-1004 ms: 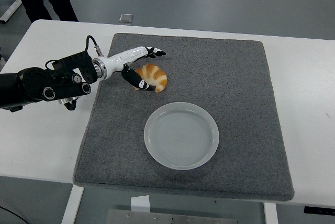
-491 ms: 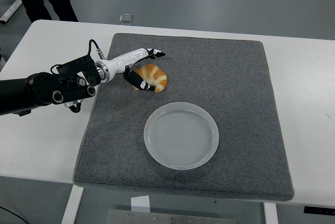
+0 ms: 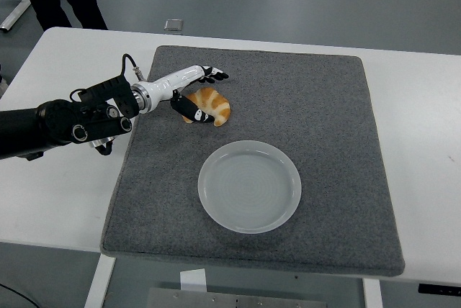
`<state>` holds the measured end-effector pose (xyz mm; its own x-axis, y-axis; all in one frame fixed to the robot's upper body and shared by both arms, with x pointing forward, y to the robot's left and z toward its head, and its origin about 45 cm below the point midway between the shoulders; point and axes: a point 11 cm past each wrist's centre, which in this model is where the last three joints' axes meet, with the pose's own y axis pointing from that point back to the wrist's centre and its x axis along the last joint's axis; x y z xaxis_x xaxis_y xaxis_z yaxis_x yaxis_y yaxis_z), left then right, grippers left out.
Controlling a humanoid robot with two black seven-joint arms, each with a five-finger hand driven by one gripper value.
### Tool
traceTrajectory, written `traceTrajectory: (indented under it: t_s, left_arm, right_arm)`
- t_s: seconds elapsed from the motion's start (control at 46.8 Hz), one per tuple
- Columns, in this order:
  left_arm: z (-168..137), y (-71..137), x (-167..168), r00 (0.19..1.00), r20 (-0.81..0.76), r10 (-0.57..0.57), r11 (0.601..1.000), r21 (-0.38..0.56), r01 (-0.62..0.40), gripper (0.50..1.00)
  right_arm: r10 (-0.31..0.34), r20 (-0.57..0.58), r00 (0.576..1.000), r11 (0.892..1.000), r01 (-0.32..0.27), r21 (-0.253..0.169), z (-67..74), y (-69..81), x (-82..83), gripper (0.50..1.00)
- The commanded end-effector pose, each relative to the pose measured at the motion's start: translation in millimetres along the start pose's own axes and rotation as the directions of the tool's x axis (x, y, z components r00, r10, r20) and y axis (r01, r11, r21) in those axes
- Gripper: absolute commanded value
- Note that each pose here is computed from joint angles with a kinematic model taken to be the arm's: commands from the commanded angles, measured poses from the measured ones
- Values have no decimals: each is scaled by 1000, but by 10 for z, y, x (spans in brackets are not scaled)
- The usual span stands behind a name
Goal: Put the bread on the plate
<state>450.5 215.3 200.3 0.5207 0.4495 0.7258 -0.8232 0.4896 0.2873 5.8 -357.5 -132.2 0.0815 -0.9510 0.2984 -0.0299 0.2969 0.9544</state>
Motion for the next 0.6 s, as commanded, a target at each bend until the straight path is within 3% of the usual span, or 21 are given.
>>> traceTrajectory:
  t_s: [0.0,0.107,0.256,0.577]
  left_arm:
    - [-21,8,-26,1000,-7,-5,1000,5,5,816]
    - [-50,19,-49,1000,-20,-10,1000,13,11,754]
    - [-36,22,-65,1000,-13,-22,1000,7,22,500]
    - [55,-1,39,1000,-6,-3,1000,-21,3,500]
  right_arm:
    - [0,0,1000,1000,0,-1,3,0,0,952]
    - [1,0,1000,1000,-1,1,-6,0,2,952]
    - [1,0,1000,1000,-1,-1,3,0,1,952]
    - [1,0,1000,1000,-1,-1,3,0,1,952]
